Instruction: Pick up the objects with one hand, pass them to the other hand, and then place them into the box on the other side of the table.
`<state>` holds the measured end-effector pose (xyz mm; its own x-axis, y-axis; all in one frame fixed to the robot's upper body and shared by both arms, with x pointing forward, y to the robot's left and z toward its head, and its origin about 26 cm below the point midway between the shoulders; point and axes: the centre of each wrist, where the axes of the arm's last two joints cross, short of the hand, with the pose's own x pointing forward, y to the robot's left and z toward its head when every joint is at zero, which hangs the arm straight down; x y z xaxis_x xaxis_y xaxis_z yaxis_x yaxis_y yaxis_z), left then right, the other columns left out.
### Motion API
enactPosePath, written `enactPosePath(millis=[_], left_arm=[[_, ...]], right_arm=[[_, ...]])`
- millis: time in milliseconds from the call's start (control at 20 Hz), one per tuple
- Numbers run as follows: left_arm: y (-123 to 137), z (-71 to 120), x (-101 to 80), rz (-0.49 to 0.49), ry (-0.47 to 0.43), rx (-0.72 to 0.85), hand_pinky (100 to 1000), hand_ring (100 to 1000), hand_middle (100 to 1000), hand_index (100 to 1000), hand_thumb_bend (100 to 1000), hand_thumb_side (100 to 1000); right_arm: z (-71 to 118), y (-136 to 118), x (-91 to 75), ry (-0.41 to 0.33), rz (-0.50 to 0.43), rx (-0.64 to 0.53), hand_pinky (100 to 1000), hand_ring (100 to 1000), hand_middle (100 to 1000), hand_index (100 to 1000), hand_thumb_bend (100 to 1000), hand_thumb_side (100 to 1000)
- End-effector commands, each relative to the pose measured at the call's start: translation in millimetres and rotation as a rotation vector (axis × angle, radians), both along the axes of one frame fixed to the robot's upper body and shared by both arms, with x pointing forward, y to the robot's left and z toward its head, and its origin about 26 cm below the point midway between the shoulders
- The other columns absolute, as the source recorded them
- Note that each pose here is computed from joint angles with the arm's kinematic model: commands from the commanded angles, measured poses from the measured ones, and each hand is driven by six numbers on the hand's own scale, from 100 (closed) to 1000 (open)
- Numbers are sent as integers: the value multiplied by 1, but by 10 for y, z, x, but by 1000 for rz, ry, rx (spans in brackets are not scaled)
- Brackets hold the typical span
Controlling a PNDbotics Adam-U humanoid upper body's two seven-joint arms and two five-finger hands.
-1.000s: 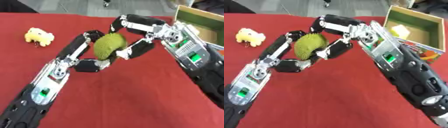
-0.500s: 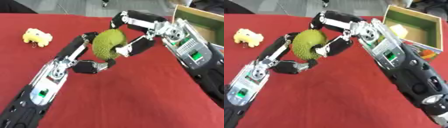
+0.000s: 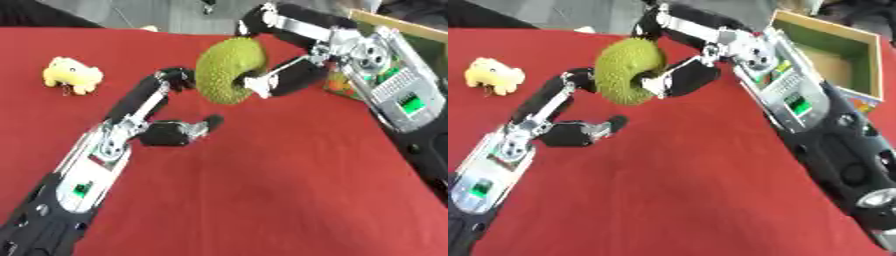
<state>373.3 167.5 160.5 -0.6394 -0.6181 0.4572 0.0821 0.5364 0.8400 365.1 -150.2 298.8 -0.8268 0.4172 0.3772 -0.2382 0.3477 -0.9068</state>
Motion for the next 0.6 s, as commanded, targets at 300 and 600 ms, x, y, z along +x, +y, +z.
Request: enactPosePath(millis=[300, 600], left_arm=[[256, 126, -35, 71, -56, -15, 754, 731, 688, 835, 410, 630], [423, 240, -113, 105, -93, -29, 752, 724, 680, 826, 364, 608]], right_arm=[[282, -683, 4, -31, -230, 153, 856, 782, 558, 539, 100, 100], [288, -1163, 140, -56, -429, 198, 855, 782, 559, 542, 100, 100]])
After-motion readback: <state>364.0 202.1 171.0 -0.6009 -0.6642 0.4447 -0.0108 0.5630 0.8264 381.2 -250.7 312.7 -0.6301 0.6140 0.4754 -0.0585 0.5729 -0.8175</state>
